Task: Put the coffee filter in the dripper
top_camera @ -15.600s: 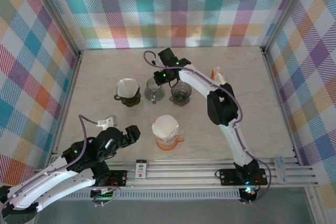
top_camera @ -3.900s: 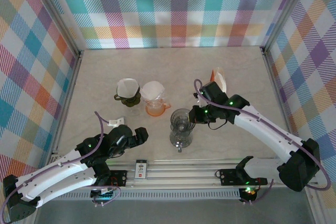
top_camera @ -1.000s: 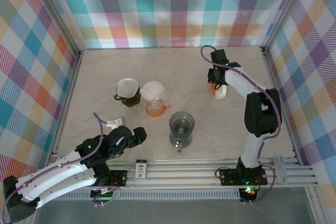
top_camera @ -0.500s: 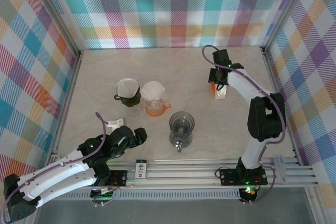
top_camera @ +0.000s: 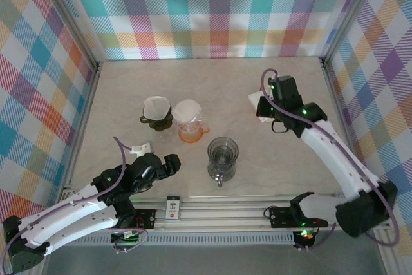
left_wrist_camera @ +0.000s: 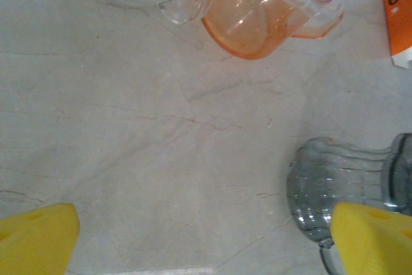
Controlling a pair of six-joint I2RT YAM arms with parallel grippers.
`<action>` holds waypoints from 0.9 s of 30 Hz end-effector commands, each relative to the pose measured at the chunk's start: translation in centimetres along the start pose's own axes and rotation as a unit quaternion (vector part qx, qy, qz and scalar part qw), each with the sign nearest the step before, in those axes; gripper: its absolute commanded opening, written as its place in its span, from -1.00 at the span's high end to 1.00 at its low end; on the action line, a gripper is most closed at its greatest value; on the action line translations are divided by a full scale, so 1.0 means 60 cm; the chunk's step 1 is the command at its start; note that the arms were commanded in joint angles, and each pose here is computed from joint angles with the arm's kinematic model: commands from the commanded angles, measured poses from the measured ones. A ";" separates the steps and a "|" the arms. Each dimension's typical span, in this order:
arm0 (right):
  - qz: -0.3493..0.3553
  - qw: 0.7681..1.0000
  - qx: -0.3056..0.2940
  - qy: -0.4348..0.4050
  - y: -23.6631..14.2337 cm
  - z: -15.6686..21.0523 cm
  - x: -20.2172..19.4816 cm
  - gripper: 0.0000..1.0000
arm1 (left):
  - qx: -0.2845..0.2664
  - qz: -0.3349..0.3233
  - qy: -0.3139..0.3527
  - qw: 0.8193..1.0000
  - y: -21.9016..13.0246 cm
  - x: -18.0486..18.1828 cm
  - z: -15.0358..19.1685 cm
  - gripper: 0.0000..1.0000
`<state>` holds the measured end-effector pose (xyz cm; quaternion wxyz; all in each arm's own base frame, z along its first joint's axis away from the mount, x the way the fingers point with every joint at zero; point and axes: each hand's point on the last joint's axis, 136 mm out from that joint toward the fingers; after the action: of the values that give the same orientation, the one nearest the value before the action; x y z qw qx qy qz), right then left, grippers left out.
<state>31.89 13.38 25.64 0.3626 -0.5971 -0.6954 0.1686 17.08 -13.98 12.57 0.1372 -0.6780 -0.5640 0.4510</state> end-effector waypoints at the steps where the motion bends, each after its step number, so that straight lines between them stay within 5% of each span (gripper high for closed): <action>1: -0.081 0.995 0.057 -0.005 -0.068 0.057 0.038 1.00 | -0.009 -0.006 0.012 1.000 -0.015 -0.001 -0.017 -1.00; 6: -0.182 0.974 0.132 -0.038 -0.172 0.099 0.094 1.00 | -0.010 0.006 0.020 1.000 -0.028 -0.007 -0.021 -1.00; 10: -0.189 0.952 0.224 -0.089 -0.202 0.153 0.126 1.00 | -0.010 0.015 0.014 1.000 -0.037 -0.014 -0.026 -1.00; 27: -0.108 0.922 0.310 -0.204 -0.157 0.191 0.172 1.00 | -0.008 0.037 0.029 0.999 -0.057 -0.032 -0.036 -1.00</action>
<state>17.25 23.38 27.13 0.4118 -0.3325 -0.7304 0.4316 16.68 -14.15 16.10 0.1319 -0.7082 -0.5403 0.4349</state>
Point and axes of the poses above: each hand's point on the last joint's axis, 136 mm out from that joint toward the fingers, its own y axis out along the fingers, its own x axis along the line the jaws close on, z = x × y, and after that the axes turned 5 degrees about y, right-handed
